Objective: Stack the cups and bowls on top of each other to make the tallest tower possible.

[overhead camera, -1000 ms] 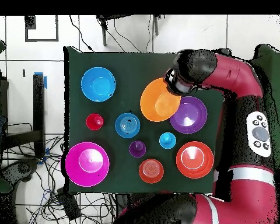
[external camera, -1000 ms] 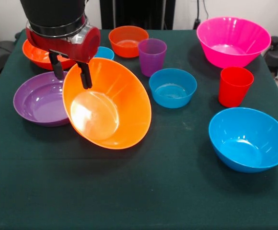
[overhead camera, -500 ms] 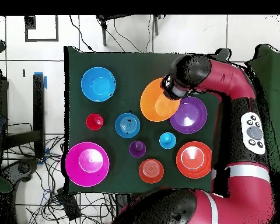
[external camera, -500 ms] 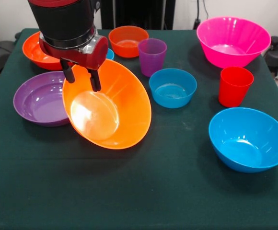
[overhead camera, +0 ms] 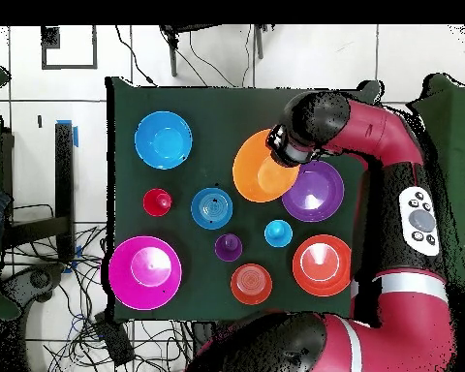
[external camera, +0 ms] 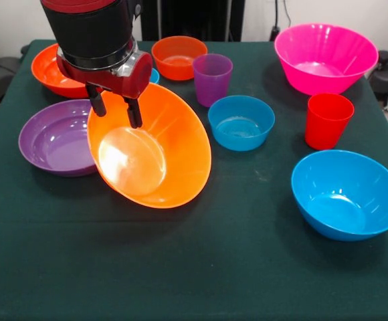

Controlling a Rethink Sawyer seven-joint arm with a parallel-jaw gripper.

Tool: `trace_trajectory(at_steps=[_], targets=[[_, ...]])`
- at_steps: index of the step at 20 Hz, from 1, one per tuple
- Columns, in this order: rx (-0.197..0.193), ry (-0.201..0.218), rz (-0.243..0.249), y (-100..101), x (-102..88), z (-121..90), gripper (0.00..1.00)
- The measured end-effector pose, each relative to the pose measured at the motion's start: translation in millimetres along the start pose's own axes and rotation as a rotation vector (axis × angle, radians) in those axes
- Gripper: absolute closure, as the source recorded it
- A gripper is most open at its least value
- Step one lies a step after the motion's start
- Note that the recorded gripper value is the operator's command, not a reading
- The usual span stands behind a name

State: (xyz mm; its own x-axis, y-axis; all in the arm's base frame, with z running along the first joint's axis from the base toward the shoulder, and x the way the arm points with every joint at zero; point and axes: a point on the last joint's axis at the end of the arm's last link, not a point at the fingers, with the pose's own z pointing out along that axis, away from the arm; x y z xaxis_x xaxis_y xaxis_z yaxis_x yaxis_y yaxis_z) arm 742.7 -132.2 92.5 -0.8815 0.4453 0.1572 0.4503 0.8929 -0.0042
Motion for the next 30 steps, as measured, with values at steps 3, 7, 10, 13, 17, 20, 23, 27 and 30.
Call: trace_trajectory(at_steps=[3,7,10,13,17,20,23,27,30], targets=[[0.001,0.000,0.001,-1,-0.1,0,0.00],[0.002,0.002,0.001,-1,0.2,-1,0.00],[0.005,0.008,0.002,-2,1.1,-2,0.00],[0.007,0.013,0.002,-2,1.8,-2,0.00],[0.011,0.021,0.002,-3,3.0,-1,0.00],[0.013,0.022,0.002,-4,3.1,-1,0.00],[0.017,0.021,0.002,-5,3.4,-1,0.00],[0.029,0.025,0.000,-7,5.6,2,0.00],[0.044,0.028,-0.006,-10,8.1,5,0.00]])
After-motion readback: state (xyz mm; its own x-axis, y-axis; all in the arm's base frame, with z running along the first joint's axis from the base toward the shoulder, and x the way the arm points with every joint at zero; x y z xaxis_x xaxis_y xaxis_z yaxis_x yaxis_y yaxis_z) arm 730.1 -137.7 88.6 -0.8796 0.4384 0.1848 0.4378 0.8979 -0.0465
